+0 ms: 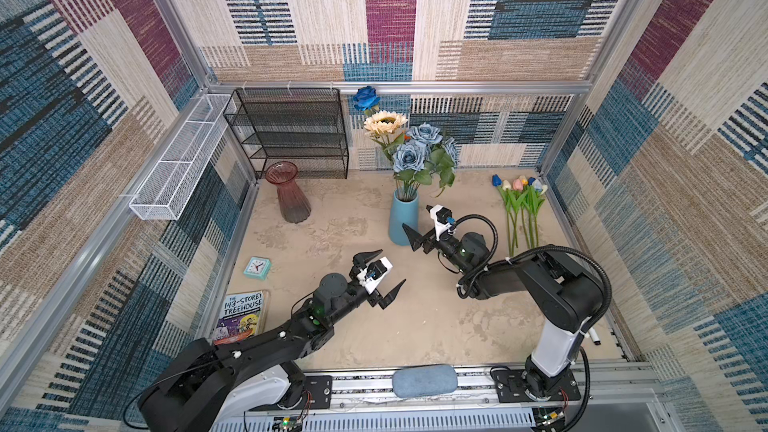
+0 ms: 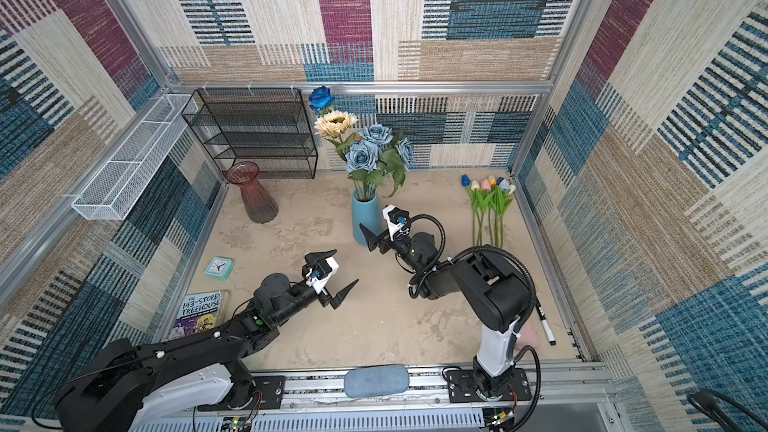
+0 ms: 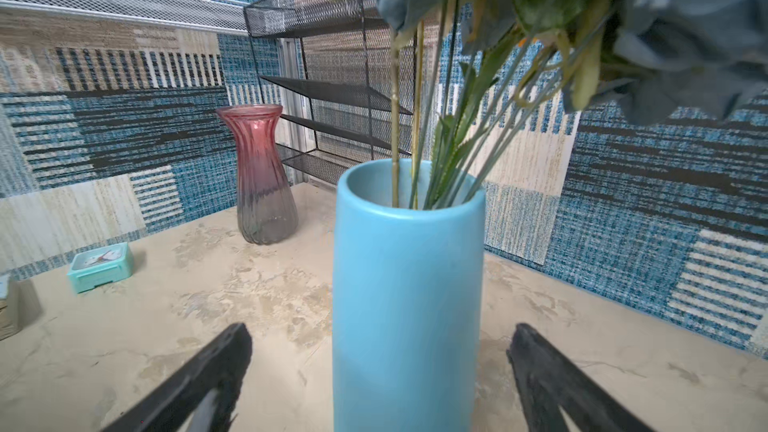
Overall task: Arrange the flowers into the vase
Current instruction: 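Grasp the light-blue vase with the left gripper while the right arm draws back, then slide the light-blue vase farther from the robot with the left gripper, then open the left gripper off the light-blue vase and draw it back, then reach the left gripper to the pink glass vase and grasp its rim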
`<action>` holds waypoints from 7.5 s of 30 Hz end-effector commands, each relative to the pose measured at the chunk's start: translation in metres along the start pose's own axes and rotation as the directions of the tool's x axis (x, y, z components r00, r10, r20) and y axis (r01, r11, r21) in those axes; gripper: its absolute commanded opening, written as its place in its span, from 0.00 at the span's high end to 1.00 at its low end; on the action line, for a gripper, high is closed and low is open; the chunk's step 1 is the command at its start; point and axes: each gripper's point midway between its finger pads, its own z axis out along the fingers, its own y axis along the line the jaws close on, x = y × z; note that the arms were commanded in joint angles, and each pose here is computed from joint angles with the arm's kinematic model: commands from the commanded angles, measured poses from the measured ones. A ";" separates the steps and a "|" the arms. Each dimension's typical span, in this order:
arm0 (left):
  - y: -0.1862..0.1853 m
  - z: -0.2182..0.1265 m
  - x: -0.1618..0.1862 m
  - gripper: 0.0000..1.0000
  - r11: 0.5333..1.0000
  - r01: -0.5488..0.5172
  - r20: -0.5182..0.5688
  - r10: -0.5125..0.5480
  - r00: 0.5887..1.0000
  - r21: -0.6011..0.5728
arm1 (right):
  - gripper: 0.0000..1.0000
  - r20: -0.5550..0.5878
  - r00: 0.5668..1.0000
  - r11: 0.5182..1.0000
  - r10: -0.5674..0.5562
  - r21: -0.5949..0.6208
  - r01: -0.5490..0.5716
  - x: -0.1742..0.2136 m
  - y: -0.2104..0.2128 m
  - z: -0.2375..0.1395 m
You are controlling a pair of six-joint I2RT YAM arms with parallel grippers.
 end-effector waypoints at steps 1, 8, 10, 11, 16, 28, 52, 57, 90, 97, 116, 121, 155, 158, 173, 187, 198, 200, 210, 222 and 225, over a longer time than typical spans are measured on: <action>0.026 0.021 -0.024 0.01 0.998 0.014 0.083 -0.008 0.997 -0.068 | 0.00 0.137 0.991 1.000 -0.007 0.028 0.003 -0.039 -0.001 -0.025; 0.055 0.088 -0.020 0.01 0.992 0.084 0.128 -0.072 0.989 -0.093 | 0.00 0.165 0.986 0.993 -0.032 0.119 0.012 -0.064 -0.008 -0.079; 0.064 0.100 -0.018 0.01 0.987 0.105 0.136 -0.088 0.987 -0.123 | 0.00 0.168 0.986 0.992 -0.025 0.126 0.004 -0.069 -0.007 -0.094; 0.068 0.106 -0.017 0.01 0.985 0.116 0.139 -0.097 0.985 -0.131 | 0.00 0.163 0.986 0.994 -0.032 0.108 0.014 -0.071 -0.003 -0.099; 0.082 0.128 -0.016 0.01 0.975 0.144 0.138 -0.121 0.983 -0.172 | 0.00 0.145 0.989 0.999 -0.007 0.034 0.002 -0.074 0.014 -0.127; 0.098 0.149 -0.012 0.01 0.957 0.173 0.151 -0.140 0.978 -0.234 | 0.00 0.192 0.981 0.999 -0.005 0.053 -0.005 -0.074 0.015 -0.161; 0.123 0.159 0.004 0.01 0.914 0.200 0.143 -0.159 0.977 -0.354 | 0.00 0.155 0.988 0.999 0.019 0.023 -0.023 -0.063 0.018 -0.152; 0.128 0.166 0.008 0.01 0.906 0.228 0.153 -0.184 0.971 -0.356 | 0.00 0.154 0.988 0.999 0.024 0.017 -0.027 -0.062 0.019 -0.151; 0.125 0.180 -0.005 0.64 0.944 0.211 0.287 -0.135 0.948 -0.255 | 0.00 0.142 0.989 0.999 0.032 0.022 -0.036 -0.061 0.018 -0.150; 0.134 0.180 -0.021 0.80 0.928 0.220 0.352 -0.106 0.930 -0.301 | 0.00 0.135 0.990 0.999 0.033 0.024 -0.036 -0.059 0.018 -0.149; 0.141 0.193 -0.046 1.00 0.929 0.199 0.408 -0.058 0.911 -0.312 | 0.00 0.150 0.988 0.999 0.031 0.026 -0.035 -0.063 0.018 -0.152; 0.157 0.206 -0.065 1.00 0.911 0.231 0.470 -0.047 0.881 -0.342 | 0.00 0.149 0.988 0.999 0.026 0.037 -0.032 -0.062 0.016 -0.153; 0.266 0.261 -0.013 1.00 0.743 0.281 0.460 0.041 0.887 -0.607 | 0.00 0.147 0.989 0.999 0.027 0.025 -0.031 -0.061 0.018 -0.154; 0.269 0.266 -0.004 1.00 0.740 0.299 0.449 0.004 0.894 -0.603 | 0.00 0.145 0.989 0.999 0.026 0.033 -0.031 -0.061 0.017 -0.154; 0.269 0.268 0.010 0.31 0.742 0.302 0.456 0.006 0.890 -0.599 | 0.00 0.154 0.988 0.999 0.030 0.032 -0.036 -0.062 0.017 -0.155; 0.261 0.260 -0.003 0.01 0.784 0.254 0.429 0.017 0.903 -0.566 | 0.00 0.158 0.987 0.999 0.031 0.018 -0.034 -0.064 0.019 -0.156; 0.240 0.222 -0.032 0.00 0.846 0.201 0.439 0.043 0.897 -0.494 | 0.00 0.161 0.986 0.999 0.032 0.010 -0.034 -0.065 0.021 -0.156; 0.229 0.210 -0.041 0.01 0.868 0.174 0.433 0.051 0.900 -0.465 | 0.00 0.159 0.987 0.999 0.031 0.007 -0.033 -0.065 0.021 -0.156; 0.194 0.056 -0.047 0.01 0.850 0.142 0.250 -0.014 0.968 -0.507 | 0.00 0.135 0.991 0.999 0.003 -0.037 0.002 -0.063 0.029 -0.151; 0.241 -0.096 0.032 0.00 0.703 0.080 0.041 -0.072 0.997 -0.707 | 0.00 0.120 0.993 0.998 0.007 -0.063 0.000 -0.060 0.033 -0.148; 0.262 -0.113 0.039 0.00 0.678 0.114 0.077 -0.085 0.993 -0.726 | 0.00 0.117 0.993 0.998 0.005 -0.060 0.002 -0.059 0.033 -0.148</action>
